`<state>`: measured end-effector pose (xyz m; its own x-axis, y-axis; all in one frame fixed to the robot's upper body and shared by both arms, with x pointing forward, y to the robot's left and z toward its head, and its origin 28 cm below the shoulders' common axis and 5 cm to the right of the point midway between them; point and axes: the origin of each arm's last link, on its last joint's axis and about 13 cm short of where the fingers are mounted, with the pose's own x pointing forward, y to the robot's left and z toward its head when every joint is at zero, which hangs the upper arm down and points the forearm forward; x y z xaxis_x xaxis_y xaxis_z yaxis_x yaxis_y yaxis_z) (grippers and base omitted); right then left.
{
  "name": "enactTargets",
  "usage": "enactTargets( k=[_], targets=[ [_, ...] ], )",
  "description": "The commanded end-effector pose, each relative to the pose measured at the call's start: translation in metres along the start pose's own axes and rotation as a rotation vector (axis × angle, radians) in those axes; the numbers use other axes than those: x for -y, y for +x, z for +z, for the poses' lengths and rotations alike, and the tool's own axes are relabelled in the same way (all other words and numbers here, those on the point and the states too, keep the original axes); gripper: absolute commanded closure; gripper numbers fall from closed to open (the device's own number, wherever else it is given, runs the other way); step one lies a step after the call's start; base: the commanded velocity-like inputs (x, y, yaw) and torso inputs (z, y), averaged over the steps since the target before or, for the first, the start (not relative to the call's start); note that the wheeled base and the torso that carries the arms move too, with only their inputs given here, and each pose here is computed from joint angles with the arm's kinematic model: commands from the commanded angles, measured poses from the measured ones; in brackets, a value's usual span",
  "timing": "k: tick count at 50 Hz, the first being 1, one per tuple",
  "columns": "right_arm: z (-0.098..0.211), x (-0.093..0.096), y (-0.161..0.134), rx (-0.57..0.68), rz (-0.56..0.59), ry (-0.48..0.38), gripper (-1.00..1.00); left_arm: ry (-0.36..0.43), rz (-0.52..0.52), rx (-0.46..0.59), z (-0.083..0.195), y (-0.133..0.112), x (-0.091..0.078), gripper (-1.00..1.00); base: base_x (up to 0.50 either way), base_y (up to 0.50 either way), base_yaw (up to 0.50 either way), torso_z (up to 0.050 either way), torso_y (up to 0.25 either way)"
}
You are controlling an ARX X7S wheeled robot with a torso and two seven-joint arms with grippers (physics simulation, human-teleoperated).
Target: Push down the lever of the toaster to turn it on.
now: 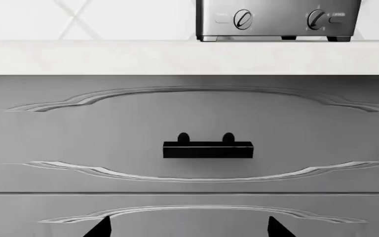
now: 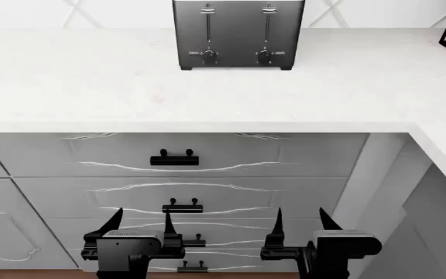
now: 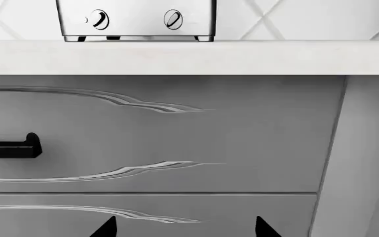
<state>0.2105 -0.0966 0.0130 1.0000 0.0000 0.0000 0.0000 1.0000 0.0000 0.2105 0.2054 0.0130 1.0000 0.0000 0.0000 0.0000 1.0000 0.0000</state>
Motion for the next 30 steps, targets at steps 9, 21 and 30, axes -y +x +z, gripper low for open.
enactTargets(
  k=[9,21,30],
  targets=[
    [-0.001,-0.001,0.001,-0.022,0.013,-0.002,-1.0,-0.011,0.011,-0.011,0.002,0.002,0.001,-1.0,0.0,0.0,0.0,0.0,0.0],
    [0.016,0.001,-0.003,-0.067,0.013,0.012,-1.0,0.007,0.019,-0.007,0.013,0.001,-0.001,-1.0,0.0,0.0,0.0,0.0,0.0],
    [0.074,0.008,-0.009,-0.004,0.029,-0.059,-1.0,0.012,0.003,0.028,0.074,0.002,-0.012,-1.0,0.0,0.0,0.0,0.0,0.0]
  ],
)
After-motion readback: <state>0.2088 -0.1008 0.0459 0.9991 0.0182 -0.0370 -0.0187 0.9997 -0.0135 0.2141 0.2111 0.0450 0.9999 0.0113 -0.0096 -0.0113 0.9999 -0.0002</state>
